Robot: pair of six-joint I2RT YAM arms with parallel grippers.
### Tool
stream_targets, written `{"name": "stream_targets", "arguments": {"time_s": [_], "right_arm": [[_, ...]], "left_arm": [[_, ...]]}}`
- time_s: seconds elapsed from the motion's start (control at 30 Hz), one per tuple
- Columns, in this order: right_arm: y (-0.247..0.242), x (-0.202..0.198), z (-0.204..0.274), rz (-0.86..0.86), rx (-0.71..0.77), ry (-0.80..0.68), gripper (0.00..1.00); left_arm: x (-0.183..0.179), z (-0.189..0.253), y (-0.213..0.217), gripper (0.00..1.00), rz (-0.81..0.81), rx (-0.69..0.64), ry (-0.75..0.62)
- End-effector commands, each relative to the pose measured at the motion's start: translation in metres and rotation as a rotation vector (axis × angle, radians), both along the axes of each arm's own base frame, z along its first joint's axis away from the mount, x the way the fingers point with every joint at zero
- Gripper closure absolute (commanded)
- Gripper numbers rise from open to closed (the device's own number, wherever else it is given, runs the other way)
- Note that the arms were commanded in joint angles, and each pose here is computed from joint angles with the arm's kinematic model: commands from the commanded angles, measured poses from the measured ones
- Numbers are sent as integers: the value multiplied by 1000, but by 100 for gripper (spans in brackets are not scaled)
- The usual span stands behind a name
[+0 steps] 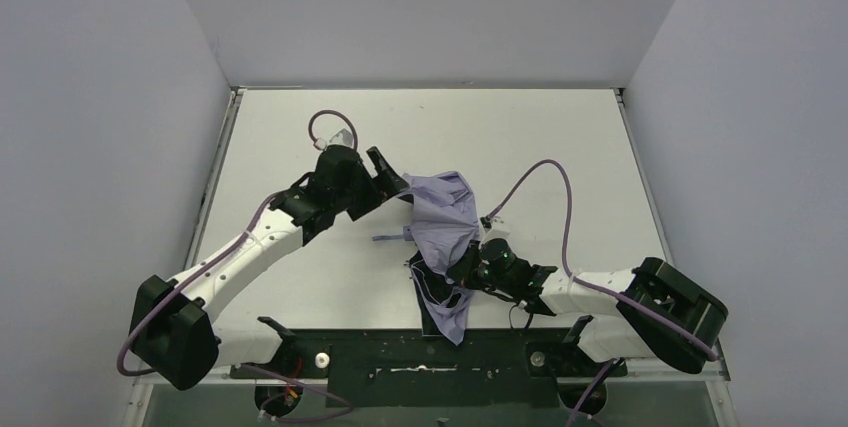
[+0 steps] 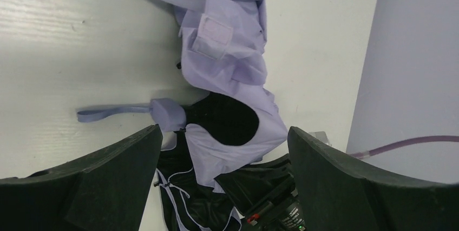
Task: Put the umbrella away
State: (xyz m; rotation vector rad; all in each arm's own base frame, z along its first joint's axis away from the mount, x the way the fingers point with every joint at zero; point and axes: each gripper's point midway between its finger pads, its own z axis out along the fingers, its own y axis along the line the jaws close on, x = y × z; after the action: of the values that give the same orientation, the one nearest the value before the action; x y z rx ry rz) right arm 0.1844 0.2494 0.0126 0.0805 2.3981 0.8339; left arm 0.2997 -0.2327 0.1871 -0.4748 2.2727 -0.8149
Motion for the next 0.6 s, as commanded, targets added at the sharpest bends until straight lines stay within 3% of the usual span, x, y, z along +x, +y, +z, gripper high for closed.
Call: {"name": "stream_targets", "arguments": {"time_s": [0.0,0.27,0.57], "right_arm": [[-45,-14,-44,-34,-231,56,100],[-44,-15,-44,-24,-228,60,100],[-44,-17,-44,-23,-227,62,100]], "left_arm": [[10,-4,-4,16,67,-105,42],[38,-28,-22,18,83,-199,77],[66,-55,-20,43,132,-268,135]]}}
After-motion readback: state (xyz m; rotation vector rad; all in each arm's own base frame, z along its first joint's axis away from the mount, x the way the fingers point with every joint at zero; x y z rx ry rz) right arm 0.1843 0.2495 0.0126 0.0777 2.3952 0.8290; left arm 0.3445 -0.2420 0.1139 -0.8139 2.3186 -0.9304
